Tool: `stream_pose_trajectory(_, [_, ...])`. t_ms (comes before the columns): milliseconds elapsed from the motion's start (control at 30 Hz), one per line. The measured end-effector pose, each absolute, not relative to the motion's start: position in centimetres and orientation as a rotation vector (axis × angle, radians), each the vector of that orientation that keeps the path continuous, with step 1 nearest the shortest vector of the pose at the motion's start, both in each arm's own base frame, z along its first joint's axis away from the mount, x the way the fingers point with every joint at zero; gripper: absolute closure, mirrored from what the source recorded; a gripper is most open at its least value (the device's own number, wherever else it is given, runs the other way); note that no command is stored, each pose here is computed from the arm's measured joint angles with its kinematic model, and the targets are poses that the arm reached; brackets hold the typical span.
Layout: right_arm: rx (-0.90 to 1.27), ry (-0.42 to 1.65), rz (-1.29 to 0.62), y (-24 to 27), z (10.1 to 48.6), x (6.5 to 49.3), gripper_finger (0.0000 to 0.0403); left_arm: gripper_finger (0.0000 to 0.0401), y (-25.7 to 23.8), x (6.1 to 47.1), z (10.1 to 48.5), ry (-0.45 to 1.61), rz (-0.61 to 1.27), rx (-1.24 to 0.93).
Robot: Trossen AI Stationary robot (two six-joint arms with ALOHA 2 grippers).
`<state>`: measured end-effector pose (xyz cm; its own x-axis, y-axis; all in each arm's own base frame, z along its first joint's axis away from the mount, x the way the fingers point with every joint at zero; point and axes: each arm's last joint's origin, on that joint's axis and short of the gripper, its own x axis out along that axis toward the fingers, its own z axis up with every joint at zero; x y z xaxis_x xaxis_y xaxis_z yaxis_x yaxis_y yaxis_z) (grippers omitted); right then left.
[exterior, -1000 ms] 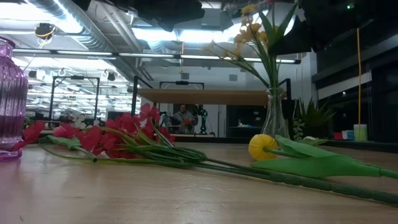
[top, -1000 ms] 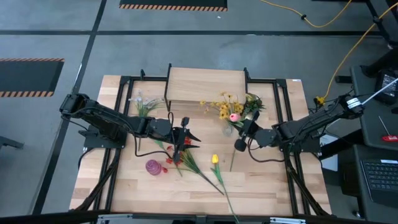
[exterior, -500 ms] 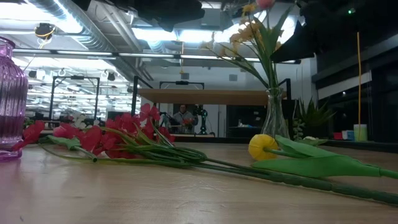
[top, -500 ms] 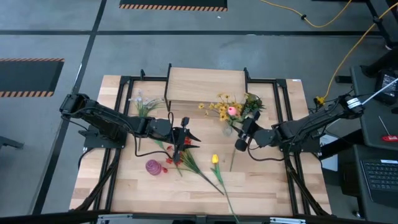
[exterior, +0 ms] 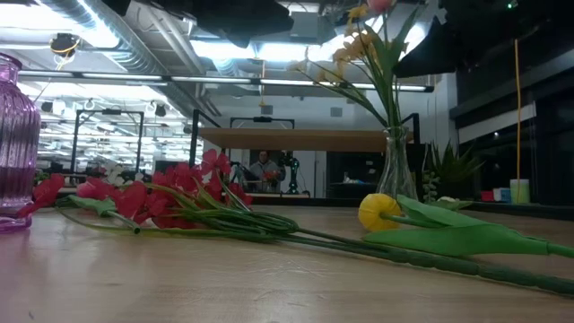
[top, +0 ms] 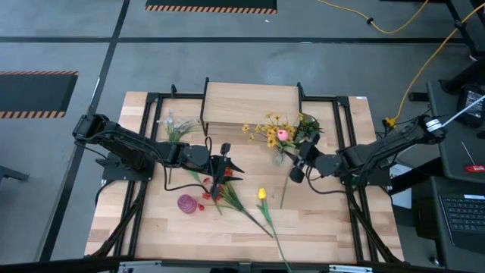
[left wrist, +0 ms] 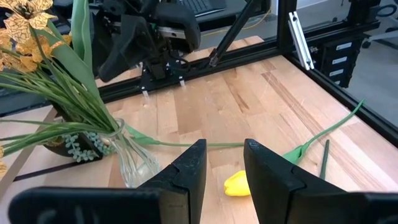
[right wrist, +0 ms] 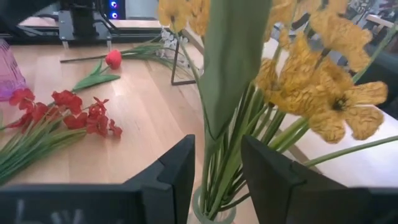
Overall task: Pick and place flowers into a vace then onto a shelf
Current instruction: Put the pink flower into the transparent vase, then put the yellow flower into the transparent vase
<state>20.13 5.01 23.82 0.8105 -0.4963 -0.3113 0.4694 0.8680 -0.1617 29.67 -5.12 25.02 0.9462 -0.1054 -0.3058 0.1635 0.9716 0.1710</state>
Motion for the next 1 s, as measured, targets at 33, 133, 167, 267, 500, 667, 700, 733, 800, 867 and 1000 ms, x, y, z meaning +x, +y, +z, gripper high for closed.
stream_pose_trajectory(33, [-0.074,0.347,-0.516,5.0,24.0,20.1,0.0270,0.0299,-5.1,29.7,25.0,0.300,-0.138,0.196])
stream_pose_trajectory(133, [-0.055,0.316,-0.504,5.1,24.9,19.8,0.0270,0.0299,-5.1,29.7,25.0,0.303,-0.138,0.196])
stream_pose_trajectory(167, [-0.053,0.309,-0.496,5.2,25.2,19.7,0.0270,0.0299,-5.1,29.7,25.0,0.304,-0.138,0.196])
stream_pose_trajectory(267, [-0.048,0.306,-0.435,5.6,26.0,19.3,0.0270,0.0299,-5.1,29.6,25.0,0.308,-0.138,0.197])
stream_pose_trajectory(500, [0.010,0.317,-0.229,7.4,26.7,19.0,0.0280,0.0299,-5.1,29.6,24.9,0.308,-0.138,0.197])
stream_pose_trajectory(667, [0.031,0.327,-0.191,8.3,26.5,18.8,0.0328,0.0299,-5.1,29.6,24.9,0.307,-0.138,0.197])
stream_pose_trajectory(700, [0.029,0.329,-0.183,8.5,26.5,18.7,0.0341,0.0299,-5.1,29.6,24.9,0.307,-0.138,0.197])
stream_pose_trajectory(733, [0.026,0.330,-0.176,8.6,26.5,18.7,0.0354,0.0299,-5.1,29.6,24.9,0.307,-0.138,0.197])
stream_pose_trajectory(800, [0.022,0.330,-0.165,8.8,26.5,18.6,0.0380,0.0299,-5.1,29.6,25.0,0.307,-0.138,0.197])
stream_pose_trajectory(867, [0.020,0.328,-0.167,8.8,26.5,18.5,0.0396,0.0299,-5.1,29.6,24.9,0.307,-0.139,0.197])
stream_pose_trajectory(1000, [0.018,0.329,-0.171,8.8,26.5,18.5,0.0387,0.0299,-5.1,29.6,24.9,0.307,-0.138,0.198])
